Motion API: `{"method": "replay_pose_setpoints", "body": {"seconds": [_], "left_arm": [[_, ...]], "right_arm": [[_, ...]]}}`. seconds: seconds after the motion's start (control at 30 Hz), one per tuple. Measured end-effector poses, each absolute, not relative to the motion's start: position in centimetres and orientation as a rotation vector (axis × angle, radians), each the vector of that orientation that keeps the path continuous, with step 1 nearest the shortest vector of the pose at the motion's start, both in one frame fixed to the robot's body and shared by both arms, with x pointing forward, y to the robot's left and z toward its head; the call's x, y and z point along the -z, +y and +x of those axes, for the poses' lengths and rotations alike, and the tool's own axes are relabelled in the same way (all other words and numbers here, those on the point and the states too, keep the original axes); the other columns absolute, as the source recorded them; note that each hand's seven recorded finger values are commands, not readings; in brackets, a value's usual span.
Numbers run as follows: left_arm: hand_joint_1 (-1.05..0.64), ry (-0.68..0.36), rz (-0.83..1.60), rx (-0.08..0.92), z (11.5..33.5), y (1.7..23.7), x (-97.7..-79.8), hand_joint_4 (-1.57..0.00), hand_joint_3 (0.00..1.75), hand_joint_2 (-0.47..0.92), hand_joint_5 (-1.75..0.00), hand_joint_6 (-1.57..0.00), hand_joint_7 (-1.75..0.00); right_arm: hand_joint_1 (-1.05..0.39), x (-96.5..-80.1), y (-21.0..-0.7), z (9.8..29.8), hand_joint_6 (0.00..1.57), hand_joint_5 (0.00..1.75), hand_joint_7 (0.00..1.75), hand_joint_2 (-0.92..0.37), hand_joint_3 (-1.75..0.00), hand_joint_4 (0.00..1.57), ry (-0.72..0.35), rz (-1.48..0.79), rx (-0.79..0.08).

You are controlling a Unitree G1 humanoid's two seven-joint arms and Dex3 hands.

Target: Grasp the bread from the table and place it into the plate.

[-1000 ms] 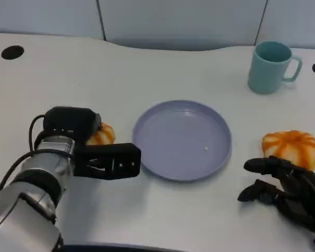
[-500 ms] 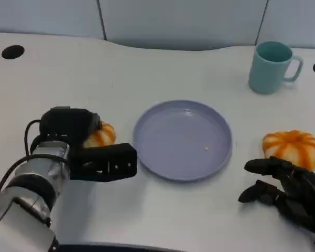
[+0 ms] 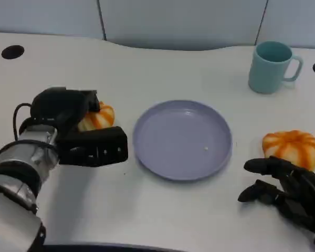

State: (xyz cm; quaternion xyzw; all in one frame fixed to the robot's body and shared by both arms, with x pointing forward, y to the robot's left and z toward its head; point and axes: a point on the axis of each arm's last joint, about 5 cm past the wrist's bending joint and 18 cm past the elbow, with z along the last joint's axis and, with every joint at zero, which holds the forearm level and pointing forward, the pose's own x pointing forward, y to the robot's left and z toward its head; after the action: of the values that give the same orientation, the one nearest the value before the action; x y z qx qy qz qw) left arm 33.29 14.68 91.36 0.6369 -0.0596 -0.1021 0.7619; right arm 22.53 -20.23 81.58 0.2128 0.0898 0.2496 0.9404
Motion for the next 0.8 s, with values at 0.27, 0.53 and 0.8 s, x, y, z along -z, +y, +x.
{"method": "replay_pose_setpoints", "body": {"seconds": [0.27, 0.53, 0.8], "left_arm": [[-0.21, -0.204, 1.365, 0.236, 33.6, 14.3, -92.1, -0.78, 0.36, 0.92, -1.75, -0.57, -1.75], [-0.23, -0.272, 1.339, 0.253, 33.8, 13.5, -92.6, -0.84, 0.7, 0.77, -1.75, -0.61, -1.75], [-0.22, -0.364, 1.313, 0.302, 34.0, 11.0, -93.6, -0.87, 0.94, 0.62, -1.75, -0.64, -1.75]], "right_arm": [[-0.41, -81.6, -20.2, 22.5, 0.73, 1.13, 0.66, -0.92, -0.11, 0.63, 0.181, 0.43, -0.511], [-0.41, -81.6, -20.2, 22.4, 0.74, 1.14, 0.66, -0.92, -0.11, 0.63, 0.178, 0.427, -0.512], [-0.41, -81.7, -20.1, 22.5, 0.74, 1.13, 0.67, -0.92, -0.13, 0.63, 0.183, 0.426, -0.511]]}}
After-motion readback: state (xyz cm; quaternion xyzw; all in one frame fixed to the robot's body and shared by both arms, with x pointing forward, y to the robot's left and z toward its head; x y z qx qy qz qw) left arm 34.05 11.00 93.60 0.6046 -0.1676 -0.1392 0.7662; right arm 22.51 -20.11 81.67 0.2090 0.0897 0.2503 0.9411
